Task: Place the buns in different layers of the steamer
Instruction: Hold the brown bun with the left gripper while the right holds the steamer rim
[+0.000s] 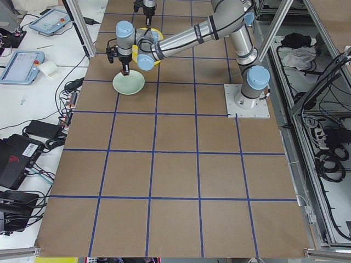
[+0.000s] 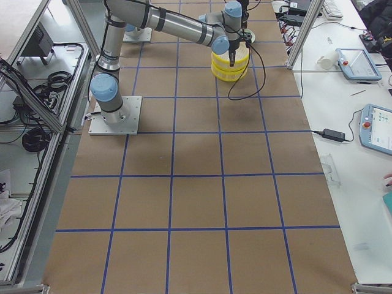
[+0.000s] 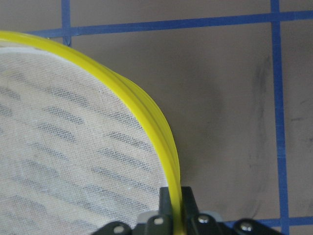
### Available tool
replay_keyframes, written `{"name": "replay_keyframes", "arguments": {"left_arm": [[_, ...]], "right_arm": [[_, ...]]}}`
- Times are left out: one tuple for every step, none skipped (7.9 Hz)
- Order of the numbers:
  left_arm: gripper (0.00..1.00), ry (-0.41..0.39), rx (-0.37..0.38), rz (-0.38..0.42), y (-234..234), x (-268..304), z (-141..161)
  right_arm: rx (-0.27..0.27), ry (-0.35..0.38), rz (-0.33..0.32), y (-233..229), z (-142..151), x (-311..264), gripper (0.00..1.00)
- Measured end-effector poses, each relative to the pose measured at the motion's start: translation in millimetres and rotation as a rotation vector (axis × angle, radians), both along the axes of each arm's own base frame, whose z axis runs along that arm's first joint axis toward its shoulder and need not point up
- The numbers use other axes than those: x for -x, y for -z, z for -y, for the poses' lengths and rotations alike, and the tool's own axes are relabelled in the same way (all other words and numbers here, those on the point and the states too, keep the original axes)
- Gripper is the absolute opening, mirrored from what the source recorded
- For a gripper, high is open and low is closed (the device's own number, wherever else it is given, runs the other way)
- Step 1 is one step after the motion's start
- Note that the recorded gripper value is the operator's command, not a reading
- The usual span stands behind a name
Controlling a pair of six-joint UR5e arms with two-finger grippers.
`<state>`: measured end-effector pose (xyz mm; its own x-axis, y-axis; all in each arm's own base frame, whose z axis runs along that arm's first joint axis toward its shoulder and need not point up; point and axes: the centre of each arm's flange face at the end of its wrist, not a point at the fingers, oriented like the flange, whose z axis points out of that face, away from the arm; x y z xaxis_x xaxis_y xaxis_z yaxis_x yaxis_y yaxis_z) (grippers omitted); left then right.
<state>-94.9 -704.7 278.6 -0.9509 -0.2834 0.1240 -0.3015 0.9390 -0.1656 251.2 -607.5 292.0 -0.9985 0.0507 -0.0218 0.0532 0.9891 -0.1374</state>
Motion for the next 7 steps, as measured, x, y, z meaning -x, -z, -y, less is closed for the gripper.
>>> {"name": "replay_keyframes", "arguments": {"left_arm": [[0.05,0.000,-0.002,0.000,-0.2,0.0,-0.4],[0.05,0.000,-0.005,0.002,-0.2,-0.1,-1.2],[0.05,-0.001,-0.010,0.003,1.2,-0.3,-2.2],[0.05,-0.001,-0.012,0.004,1.2,-0.3,-3.3],[0.05,-0.001,-0.011,0.005,-0.6,-0.3,-4.3],[0.05,-0.002,-0.012,0.005,-3.6,-0.2,-6.2],[0.05,-0.002,-0.020,0.005,-6.1,-0.1,-8.9]], "right_arm": [[0.001,0.000,-0.001,0.8,0.4,0.0,0.00],[0.001,0.000,-0.002,2.5,1.2,0.3,0.00],[0.001,0.001,-0.003,3.5,1.8,0.7,0.00],[0.003,0.001,-0.004,3.8,2.2,0.9,0.00],[0.003,0.002,-0.005,4.1,2.4,1.1,0.00],[0.003,0.003,-0.006,4.7,2.8,1.7,0.00],[0.003,0.004,-0.006,4.8,3.1,2.4,0.00]]}}
